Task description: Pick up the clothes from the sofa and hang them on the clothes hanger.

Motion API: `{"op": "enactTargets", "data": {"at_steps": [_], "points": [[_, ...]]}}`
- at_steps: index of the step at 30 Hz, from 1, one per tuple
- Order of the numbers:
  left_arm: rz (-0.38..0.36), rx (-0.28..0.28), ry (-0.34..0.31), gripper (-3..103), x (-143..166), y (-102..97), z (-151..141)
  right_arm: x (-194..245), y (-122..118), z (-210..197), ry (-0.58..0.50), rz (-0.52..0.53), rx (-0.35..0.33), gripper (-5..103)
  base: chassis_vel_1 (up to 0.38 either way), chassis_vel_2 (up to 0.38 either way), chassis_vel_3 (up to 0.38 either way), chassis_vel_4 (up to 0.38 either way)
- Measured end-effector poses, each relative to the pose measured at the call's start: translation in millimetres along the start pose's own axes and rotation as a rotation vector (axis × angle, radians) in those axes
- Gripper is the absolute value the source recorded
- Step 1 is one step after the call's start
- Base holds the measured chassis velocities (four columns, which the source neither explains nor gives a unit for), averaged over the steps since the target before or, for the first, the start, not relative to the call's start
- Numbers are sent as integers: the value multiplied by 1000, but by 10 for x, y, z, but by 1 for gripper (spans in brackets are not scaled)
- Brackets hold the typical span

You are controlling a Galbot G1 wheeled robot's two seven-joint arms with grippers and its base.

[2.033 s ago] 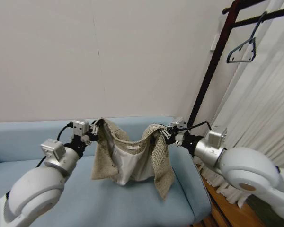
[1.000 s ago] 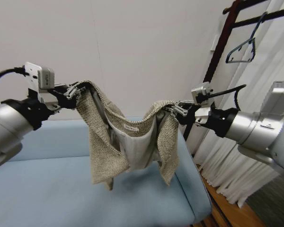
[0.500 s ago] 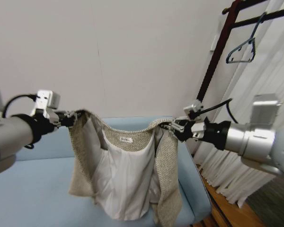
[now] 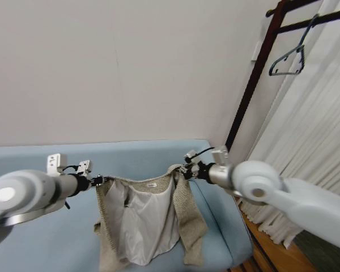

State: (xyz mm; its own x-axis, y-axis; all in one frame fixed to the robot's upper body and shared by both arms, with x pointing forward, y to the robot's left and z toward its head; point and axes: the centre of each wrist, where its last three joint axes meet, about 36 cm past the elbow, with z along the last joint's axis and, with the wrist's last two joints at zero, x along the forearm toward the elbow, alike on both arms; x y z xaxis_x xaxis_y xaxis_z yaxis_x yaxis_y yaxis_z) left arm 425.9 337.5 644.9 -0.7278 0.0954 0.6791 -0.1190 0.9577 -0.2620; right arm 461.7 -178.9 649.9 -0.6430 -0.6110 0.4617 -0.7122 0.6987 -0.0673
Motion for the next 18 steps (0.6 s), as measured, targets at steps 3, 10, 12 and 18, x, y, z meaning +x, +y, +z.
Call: {"op": "enactTargets", "data": {"at_steps": [3,10,12,18], "points": [[-39,27,-37,1,-692,128,84,-392,-19,228,19,17,37,1,0,0,0,0],[-39,33,-72,1,-1544,193,304,-1052,-120,462,-25,82,123,1,0,0,0,0],[-34,15,-73,1,-1640,192,342,-1133,-137,478,-26,90,130,1,0,0,0,0],[-59,-70,-102,1,-2247,233,331,-1615,-389,672,2,133,246,1,0,0,0,0]]}}
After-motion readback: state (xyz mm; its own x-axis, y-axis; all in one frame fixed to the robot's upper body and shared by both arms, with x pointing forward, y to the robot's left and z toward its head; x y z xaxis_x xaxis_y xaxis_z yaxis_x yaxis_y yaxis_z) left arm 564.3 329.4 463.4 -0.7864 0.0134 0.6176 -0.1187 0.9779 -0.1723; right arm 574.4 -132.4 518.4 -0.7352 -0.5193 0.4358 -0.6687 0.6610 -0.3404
